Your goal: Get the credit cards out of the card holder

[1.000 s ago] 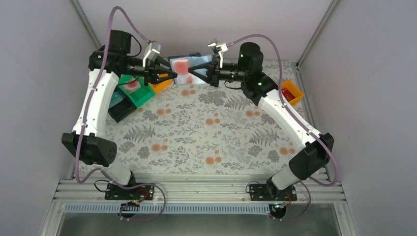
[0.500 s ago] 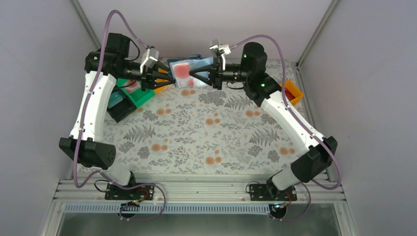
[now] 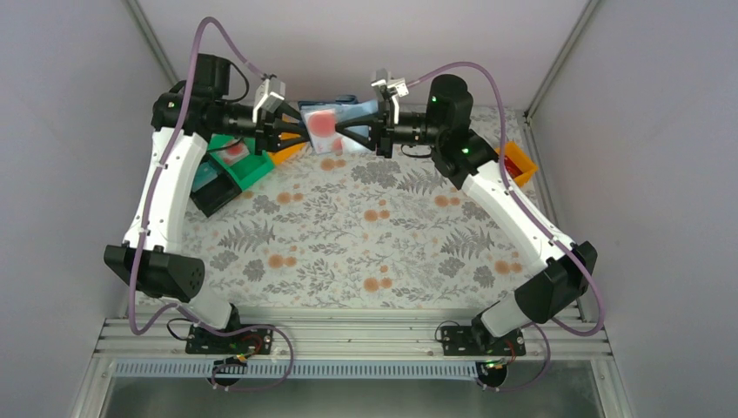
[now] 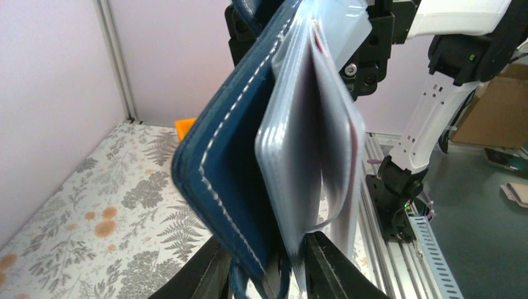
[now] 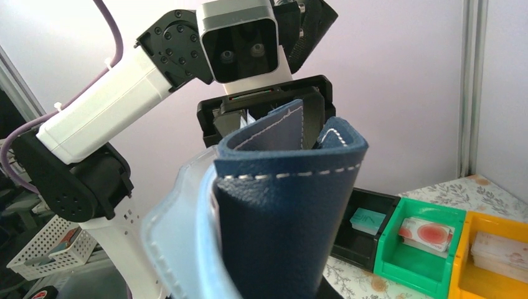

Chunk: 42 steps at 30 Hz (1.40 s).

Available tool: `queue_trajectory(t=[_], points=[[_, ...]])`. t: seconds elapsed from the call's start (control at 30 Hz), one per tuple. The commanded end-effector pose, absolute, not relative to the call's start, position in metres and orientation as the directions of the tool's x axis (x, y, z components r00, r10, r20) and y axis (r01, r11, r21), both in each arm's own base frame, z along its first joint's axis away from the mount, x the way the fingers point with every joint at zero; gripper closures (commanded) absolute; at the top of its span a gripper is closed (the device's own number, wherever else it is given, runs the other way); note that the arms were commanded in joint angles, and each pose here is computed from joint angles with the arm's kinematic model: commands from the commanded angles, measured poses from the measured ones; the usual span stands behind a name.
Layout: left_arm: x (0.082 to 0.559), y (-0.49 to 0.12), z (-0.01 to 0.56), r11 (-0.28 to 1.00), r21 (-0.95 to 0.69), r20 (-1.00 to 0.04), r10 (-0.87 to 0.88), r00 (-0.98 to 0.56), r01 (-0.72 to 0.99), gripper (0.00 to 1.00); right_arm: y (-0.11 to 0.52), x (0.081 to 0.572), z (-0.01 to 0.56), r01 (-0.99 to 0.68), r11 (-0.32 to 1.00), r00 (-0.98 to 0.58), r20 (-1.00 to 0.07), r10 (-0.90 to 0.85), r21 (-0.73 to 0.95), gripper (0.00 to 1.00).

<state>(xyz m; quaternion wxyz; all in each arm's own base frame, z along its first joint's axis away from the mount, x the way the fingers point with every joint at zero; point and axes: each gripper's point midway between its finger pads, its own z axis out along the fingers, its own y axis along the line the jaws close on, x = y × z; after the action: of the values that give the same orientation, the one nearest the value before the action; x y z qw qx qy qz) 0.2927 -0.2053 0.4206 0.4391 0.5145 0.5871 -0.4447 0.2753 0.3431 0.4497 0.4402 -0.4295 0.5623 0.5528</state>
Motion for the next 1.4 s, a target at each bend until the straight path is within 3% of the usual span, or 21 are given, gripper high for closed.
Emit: queue_trajectory(t=[0.0,0.2,0.6,0.7,0.83,0.97,1.1,1.23,1.3,1.37], points=[[0.286,-0.213,0.431,0.032,-0.065,-0.982,0.176,-0.07,0.997,0.67,0.344,0.274,0.464,-0.973,0.045,-0.224,-0.974,0.029,0.225,0.96],[0.271,-0.216,0.419,-0.046,-0.103,-0.985,0.141,-0.095,0.994,0.53,0.345,0.292,0.462,-0.956,0.133,-0.259,-0.965,0.048,0.263,0.96],[0.283,-0.23,0.417,-0.042,-0.16,-0.977,0.151,-0.152,0.986,0.49,0.361,0.302,0.438,-0.943,0.151,-0.3,-0.954,0.004,0.297,0.9],[0.285,-0.23,0.414,-0.027,-0.165,-0.974,0.162,-0.158,0.986,0.6,0.361,0.304,0.435,-0.942,0.163,-0.298,-0.955,-0.005,0.293,0.85],[0.291,-0.229,0.406,0.012,-0.174,-0.966,0.192,-0.173,0.985,0.94,0.357,0.313,0.429,-0.928,0.237,-0.301,-0.954,-0.021,0.287,0.64],[0.311,-0.224,0.381,0.144,-0.2,-0.933,0.274,-0.233,0.969,0.98,0.333,0.342,0.422,-0.859,0.423,-0.324,-0.946,-0.011,0.289,0.43],[0.357,-0.199,0.345,0.451,-0.131,-0.865,0.383,-0.324,0.883,0.98,0.293,0.376,0.408,-0.687,0.674,-0.367,-0.93,0.003,0.273,0.22],[0.405,-0.149,0.328,0.715,0.117,-0.794,0.484,-0.368,0.689,0.98,0.264,0.398,0.384,-0.508,0.836,-0.401,-0.916,-0.017,0.206,0.21],[0.412,-0.137,0.329,0.745,0.186,-0.773,0.513,-0.373,0.64,0.98,0.282,0.388,0.377,-0.573,0.791,-0.404,-0.913,-0.048,0.213,0.23],[0.414,-0.132,0.332,0.753,0.213,-0.766,0.524,-0.372,0.622,0.98,0.314,0.361,0.38,-0.726,0.638,-0.382,-0.922,-0.068,0.254,0.29]])
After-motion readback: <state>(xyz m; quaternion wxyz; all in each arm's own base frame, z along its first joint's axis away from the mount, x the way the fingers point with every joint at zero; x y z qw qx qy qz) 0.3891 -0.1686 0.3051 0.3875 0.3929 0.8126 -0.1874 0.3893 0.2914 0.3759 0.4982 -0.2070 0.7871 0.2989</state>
